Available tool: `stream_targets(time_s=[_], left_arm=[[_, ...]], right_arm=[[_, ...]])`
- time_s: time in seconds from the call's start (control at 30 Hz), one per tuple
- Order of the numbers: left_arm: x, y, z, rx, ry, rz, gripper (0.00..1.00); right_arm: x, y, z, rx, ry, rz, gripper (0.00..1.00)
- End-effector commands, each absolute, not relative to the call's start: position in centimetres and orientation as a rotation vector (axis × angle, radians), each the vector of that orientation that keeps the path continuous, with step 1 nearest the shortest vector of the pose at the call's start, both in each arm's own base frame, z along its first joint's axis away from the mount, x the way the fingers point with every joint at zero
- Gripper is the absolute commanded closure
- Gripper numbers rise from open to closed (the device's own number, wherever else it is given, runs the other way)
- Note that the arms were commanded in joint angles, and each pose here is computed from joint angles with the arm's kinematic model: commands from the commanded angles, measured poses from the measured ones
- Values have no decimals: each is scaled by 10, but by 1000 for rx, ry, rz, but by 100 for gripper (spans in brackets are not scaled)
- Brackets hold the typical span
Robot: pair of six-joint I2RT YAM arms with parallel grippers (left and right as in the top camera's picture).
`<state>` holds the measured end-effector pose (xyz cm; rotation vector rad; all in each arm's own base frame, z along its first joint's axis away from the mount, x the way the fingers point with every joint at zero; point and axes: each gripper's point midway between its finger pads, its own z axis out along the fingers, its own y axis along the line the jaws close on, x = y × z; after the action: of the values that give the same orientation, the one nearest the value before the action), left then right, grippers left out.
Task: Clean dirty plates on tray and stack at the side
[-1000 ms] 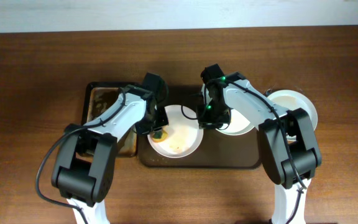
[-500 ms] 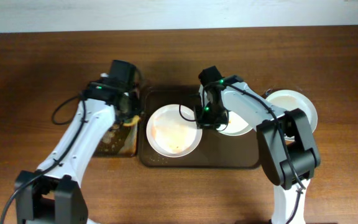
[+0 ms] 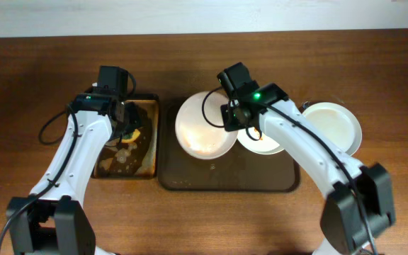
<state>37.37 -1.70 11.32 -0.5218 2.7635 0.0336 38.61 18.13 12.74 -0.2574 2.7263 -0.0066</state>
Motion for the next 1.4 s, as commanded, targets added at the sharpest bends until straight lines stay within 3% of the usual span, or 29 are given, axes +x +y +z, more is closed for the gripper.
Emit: stream_targets(time_s=[0.0, 0.27, 0.5, 0.63, 0.77, 1.07, 1.23, 1.27, 1.37], left_arm=[[375, -13, 120, -400, 2753, 68, 100], [375, 6, 119, -472, 2746, 80, 100], [373, 5, 118, -471, 2756, 71, 100], [373, 3, 118, -469, 2759, 57, 100], [373, 1, 118, -467, 2762, 42, 100], [372, 0, 117, -466, 2766, 36, 100], [372, 0, 117, -466, 2766, 37, 100], [372, 0, 117, -466, 2767, 36, 100], [371, 0, 117, -466, 2770, 37, 100]], right_arm=[[392, 168, 147, -284, 2598, -288, 96], [375, 204, 195, -383, 2237, -685, 96], [376, 207, 173, -239, 2403, -419, 96], [397, 153, 185, 56, 2509, -183, 96], [407, 45, 190, 475, 2570, -43, 96], [344, -144, 137, 1217, 2576, -60, 96], [331, -151, 91, 1141, 2646, -36, 94], [330, -150, 87, 1142, 2646, -29, 84], [345, -129, 89, 994, 2668, 161, 75]])
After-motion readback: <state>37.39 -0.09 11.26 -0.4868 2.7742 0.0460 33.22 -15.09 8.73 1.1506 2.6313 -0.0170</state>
